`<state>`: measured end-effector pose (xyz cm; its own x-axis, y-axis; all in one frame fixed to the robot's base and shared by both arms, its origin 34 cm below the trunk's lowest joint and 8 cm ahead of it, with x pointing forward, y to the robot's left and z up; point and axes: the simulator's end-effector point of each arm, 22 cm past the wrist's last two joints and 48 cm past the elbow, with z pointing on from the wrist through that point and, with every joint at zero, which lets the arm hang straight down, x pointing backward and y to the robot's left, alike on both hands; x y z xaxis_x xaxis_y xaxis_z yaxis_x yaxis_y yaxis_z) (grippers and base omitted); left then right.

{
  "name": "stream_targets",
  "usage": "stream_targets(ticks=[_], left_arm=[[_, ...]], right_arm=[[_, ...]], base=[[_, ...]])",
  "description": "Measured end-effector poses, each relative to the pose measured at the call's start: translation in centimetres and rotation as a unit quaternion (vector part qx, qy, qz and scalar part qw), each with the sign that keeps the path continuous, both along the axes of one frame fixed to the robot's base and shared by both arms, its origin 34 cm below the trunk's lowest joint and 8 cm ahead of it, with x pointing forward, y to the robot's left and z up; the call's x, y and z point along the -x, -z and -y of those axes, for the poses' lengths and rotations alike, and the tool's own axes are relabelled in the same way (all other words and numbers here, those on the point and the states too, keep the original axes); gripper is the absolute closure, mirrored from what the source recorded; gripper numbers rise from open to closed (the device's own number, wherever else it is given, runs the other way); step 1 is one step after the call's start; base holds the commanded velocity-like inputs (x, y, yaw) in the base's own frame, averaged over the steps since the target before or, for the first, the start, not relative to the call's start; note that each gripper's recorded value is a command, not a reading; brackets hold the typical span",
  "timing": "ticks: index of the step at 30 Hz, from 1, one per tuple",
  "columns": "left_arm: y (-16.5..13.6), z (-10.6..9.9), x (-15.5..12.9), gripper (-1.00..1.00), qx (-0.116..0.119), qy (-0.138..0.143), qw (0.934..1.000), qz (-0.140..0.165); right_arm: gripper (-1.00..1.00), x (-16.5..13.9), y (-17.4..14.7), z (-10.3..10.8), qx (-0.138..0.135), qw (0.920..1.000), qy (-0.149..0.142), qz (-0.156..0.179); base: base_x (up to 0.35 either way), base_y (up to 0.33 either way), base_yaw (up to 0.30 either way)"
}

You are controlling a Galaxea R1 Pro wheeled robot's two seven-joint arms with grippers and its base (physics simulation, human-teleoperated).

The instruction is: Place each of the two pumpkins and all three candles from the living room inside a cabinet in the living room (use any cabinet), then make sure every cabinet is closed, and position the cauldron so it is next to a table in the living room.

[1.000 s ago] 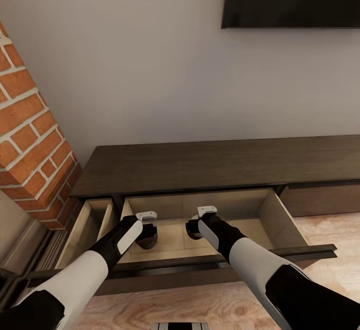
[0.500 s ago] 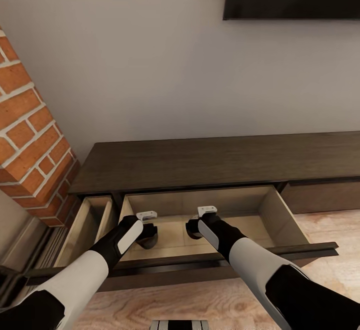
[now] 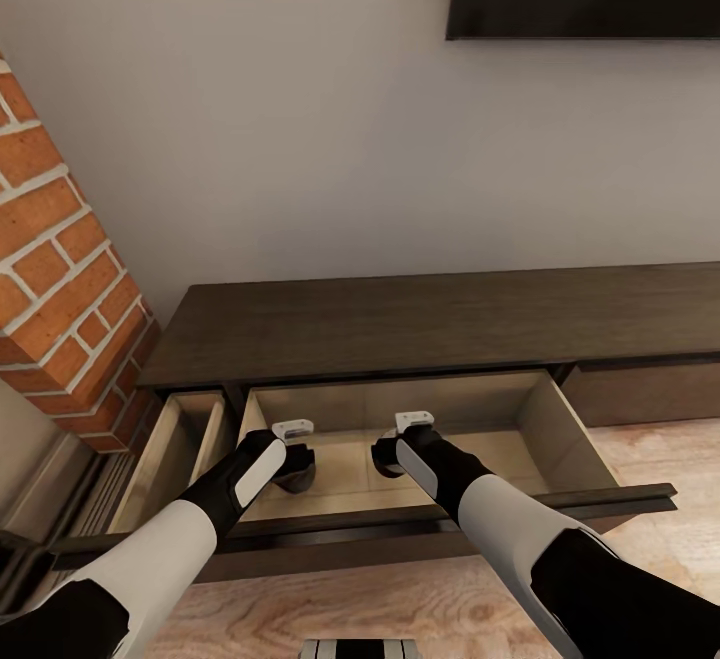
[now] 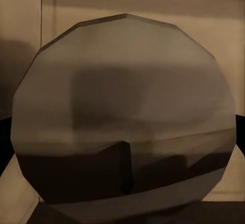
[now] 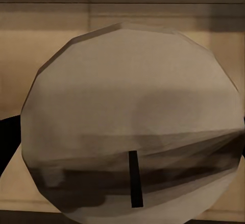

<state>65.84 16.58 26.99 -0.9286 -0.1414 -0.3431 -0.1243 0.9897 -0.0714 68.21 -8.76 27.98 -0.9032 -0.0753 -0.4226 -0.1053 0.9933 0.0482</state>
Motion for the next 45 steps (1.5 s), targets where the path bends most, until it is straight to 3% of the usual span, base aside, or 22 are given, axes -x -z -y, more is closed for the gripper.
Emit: stream_targets(ticks=[11, 12, 38, 39, 45], left_arm=[[-0.01, 0.13, -0.01, 1.00, 0.001, -0.001, 1.0000, 0.001], [0.01, 0.13, 0.01, -1.00, 0.001, -0.001, 1.0000, 0.000], [0.01, -0.09, -0.28, -1.00, 0.000, -0.006, 0.9999, 0.009], [0.01, -0.09, -0.28, -1.00, 0.000, -0.006, 0.9999, 0.009], [-0.01, -0.08, -0.31, -1.00, 0.000, -0.006, 0.9999, 0.009]], right_arm=[[1.00, 0.00, 0.00, -0.02, 0.001, 1.0000, -0.002, 0.001], [1.00, 0.00, 0.00, -0.04, 0.003, 1.0000, -0.004, 0.002], [1.00, 0.06, 0.03, -0.08, 0.006, 0.9999, -0.009, 0.002], [-1.00, 0.06, 0.03, -0.08, 0.006, 0.9999, -0.009, 0.002], [-1.00, 0.09, 0.02, -0.28, 0.002, 0.9999, -0.012, 0.002]], base=[[0.000, 0.000, 0.000], [0.000, 0.000, 0.000], [0.000, 0.000, 0.000], [0.000, 0.000, 0.000], [0.000, 0.000, 0.000]])
